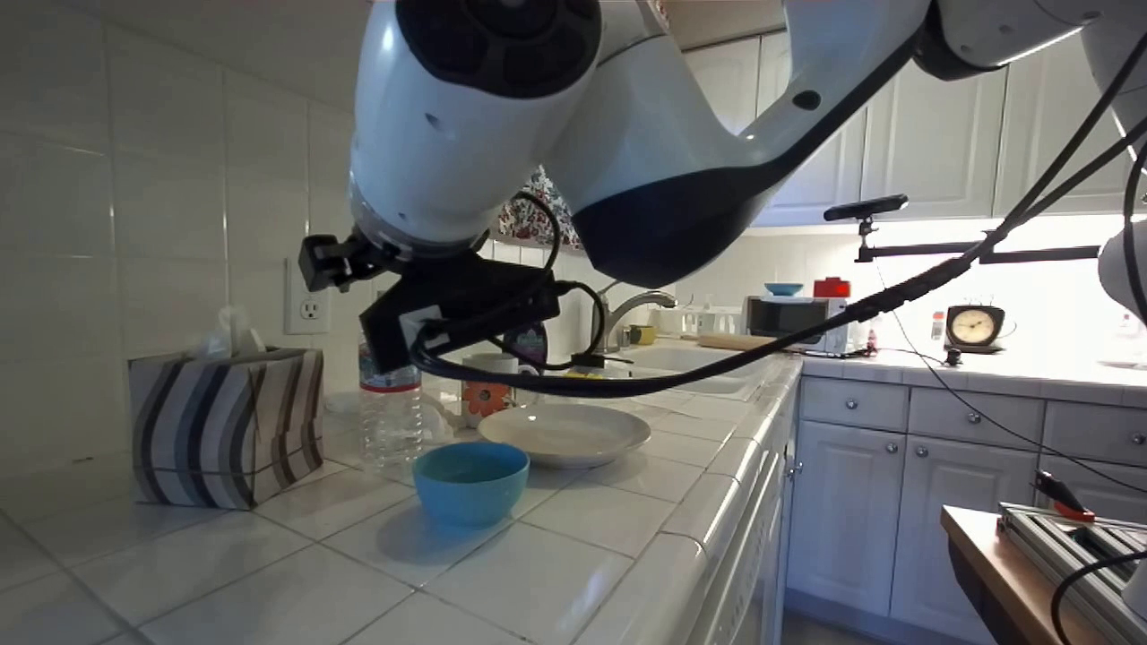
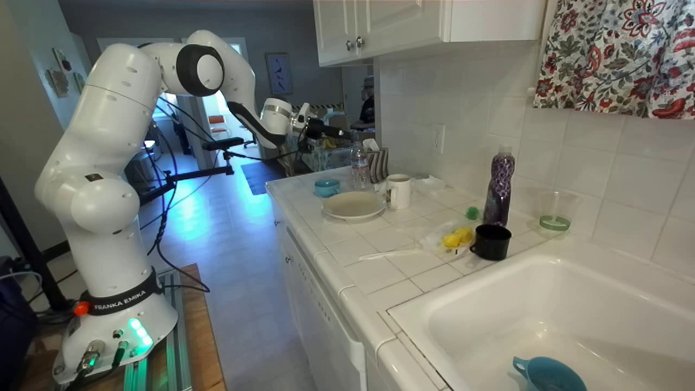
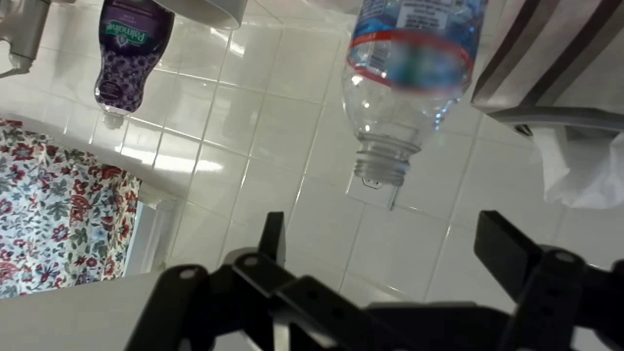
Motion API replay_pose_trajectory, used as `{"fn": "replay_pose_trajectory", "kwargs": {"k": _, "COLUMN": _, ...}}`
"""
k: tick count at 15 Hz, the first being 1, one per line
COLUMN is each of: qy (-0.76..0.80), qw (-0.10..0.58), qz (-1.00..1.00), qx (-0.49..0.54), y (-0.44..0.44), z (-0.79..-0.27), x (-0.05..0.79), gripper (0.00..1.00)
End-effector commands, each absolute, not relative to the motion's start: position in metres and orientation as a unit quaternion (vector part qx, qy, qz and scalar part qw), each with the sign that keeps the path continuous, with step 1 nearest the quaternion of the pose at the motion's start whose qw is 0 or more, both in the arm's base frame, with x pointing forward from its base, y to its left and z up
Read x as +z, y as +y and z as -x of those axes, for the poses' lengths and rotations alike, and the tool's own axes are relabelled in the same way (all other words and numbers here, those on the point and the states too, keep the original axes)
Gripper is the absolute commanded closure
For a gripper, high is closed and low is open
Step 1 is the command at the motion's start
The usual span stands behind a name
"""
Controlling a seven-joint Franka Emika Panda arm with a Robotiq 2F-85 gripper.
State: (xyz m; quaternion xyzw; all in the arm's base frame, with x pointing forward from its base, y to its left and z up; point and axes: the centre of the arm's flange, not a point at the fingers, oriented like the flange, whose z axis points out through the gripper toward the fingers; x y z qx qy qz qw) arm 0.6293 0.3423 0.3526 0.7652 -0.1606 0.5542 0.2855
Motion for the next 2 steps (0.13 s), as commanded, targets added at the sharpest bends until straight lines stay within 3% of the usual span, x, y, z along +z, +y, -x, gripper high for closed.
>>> {"fn": "replay_pose_trajectory", "kwargs": {"k": 1, "qy": -0.160, "qw": 0.290, "qz": -0.763, "qx": 0.556, "y": 0.3466, "z": -0.6253, "x": 0.3520, "gripper": 0.00}}
{"fn": "replay_pose_trajectory", "kwargs": {"k": 2, "qy": -0.158, "qw": 0.292, "qz": -0.761, "qx": 0.556, "y": 0.3502, "z": -0.6222, "x": 0.3514, "gripper": 0.00}}
